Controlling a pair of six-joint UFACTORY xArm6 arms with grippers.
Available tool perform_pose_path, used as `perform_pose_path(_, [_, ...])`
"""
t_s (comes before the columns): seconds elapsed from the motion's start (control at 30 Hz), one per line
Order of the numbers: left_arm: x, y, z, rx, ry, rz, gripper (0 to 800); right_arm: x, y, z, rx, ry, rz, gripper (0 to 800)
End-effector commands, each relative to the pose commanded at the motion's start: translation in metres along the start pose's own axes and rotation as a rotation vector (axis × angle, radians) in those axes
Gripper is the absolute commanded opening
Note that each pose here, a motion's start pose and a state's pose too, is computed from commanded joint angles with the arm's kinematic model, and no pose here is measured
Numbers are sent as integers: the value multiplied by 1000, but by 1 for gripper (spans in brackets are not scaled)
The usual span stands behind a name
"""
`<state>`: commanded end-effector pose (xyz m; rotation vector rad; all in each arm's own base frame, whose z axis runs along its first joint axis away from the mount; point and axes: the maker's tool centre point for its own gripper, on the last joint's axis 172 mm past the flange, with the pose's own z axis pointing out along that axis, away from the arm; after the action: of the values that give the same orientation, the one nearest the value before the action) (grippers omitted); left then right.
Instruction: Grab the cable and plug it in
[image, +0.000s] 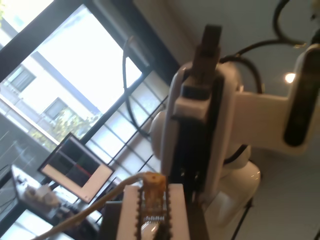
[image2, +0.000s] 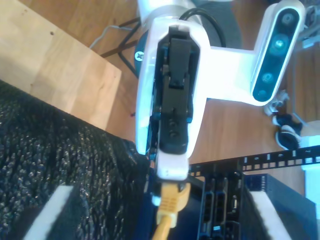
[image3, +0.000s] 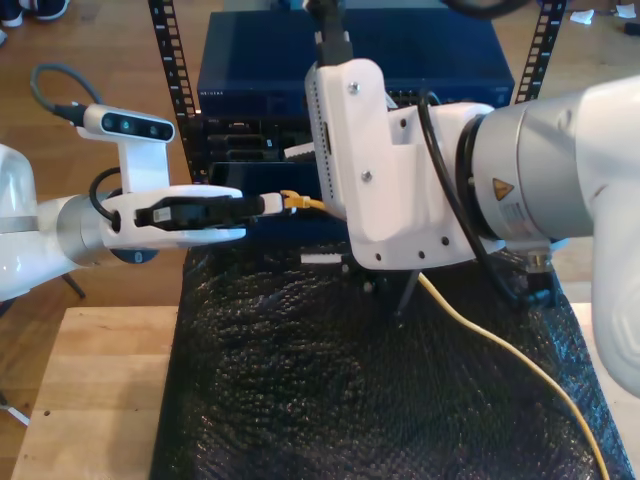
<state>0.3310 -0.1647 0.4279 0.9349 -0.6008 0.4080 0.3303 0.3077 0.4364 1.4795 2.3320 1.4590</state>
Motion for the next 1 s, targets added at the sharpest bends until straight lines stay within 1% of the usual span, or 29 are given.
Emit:
perform_pose_path(0.07, [0,0,0,-2,1,-1,26,1,2,-1,-8,1,-1,645])
perform_pose_path(0.23, [-1,2,1,-17,2,-5,25,-8,10,-1,-63,-16,8,498])
perform_pose_path(0.43, [-1,5,2,-29,3,-2,25,-8,11,-3,-70,-14,9,384])
perform_pose_path(0.57, [-2,5,2,-35,3,-4,25,-7,12,-3,-71,-14,8,364])
perform_pose_path(0.8, [-1,7,4,-45,2,-2,25,-3,13,-7,-79,-4,8,354])
perform_pose_path(1.0, [2,10,5,-59,16,8,25,-1,12,-7,-77,0,32,321])
